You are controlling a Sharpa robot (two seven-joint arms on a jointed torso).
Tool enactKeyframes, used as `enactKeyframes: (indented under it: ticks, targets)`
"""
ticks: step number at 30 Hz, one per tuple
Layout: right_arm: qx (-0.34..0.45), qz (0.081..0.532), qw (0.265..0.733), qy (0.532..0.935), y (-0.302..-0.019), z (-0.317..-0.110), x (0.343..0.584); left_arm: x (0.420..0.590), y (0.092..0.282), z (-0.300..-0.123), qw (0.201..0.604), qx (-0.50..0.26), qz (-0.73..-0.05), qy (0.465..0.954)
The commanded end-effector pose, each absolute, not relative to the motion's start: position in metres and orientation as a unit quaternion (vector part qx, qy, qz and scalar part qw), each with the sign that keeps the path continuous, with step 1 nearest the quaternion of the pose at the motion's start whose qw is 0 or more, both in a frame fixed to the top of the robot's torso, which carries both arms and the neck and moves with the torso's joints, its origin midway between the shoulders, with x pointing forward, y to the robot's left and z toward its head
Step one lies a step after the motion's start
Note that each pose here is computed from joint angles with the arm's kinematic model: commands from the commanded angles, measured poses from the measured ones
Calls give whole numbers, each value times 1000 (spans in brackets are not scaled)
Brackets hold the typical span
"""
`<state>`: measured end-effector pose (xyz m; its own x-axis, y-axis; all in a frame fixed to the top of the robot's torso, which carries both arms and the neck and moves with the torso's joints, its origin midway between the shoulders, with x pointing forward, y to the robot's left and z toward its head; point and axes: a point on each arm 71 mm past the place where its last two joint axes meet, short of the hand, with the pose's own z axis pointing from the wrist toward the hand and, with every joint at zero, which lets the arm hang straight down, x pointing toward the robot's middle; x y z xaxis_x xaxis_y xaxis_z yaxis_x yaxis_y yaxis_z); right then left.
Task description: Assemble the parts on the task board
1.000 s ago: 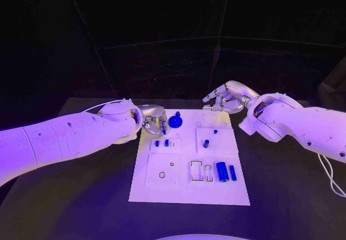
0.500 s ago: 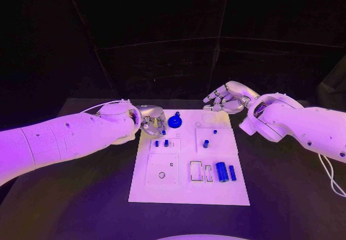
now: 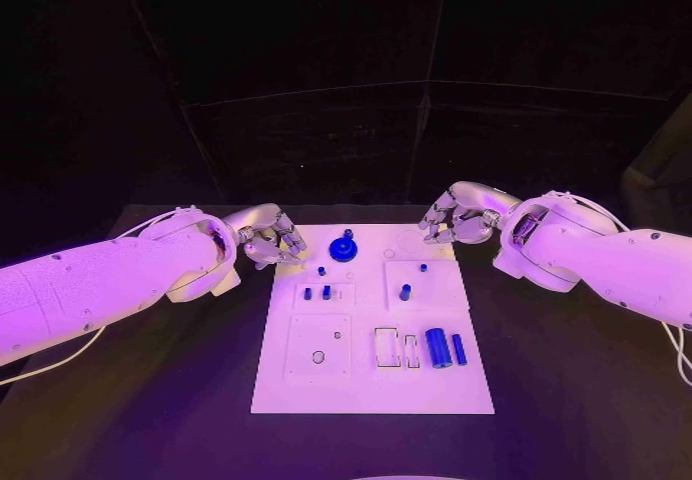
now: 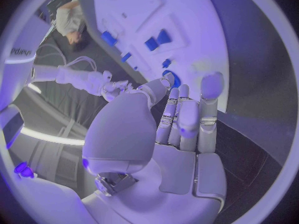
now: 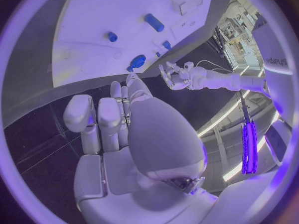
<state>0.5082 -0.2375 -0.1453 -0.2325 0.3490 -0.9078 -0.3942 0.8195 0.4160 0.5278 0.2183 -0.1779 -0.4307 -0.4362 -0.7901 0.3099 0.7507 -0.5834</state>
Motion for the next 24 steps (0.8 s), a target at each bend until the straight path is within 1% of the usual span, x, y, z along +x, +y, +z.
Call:
enactKeyframes:
  ticks: [1,4,7,14,24]
  targets:
    - [-105,222,643,725,-235,-153,503,525,218,-161,475,-234,-534,659]
    - [-126,206,646,725,-234,-161,498,521,219,-158,452,-285,-574,621]
    - [-143,196,646,724,-231,-168,494,517,217,-156,437,-311,-596,598]
    - [-166,189,642,724,-222,-177,489,510,217,-155,418,-341,-618,572]
    - [-182,193,625,734,-210,-186,486,506,223,-155,411,-360,-621,562]
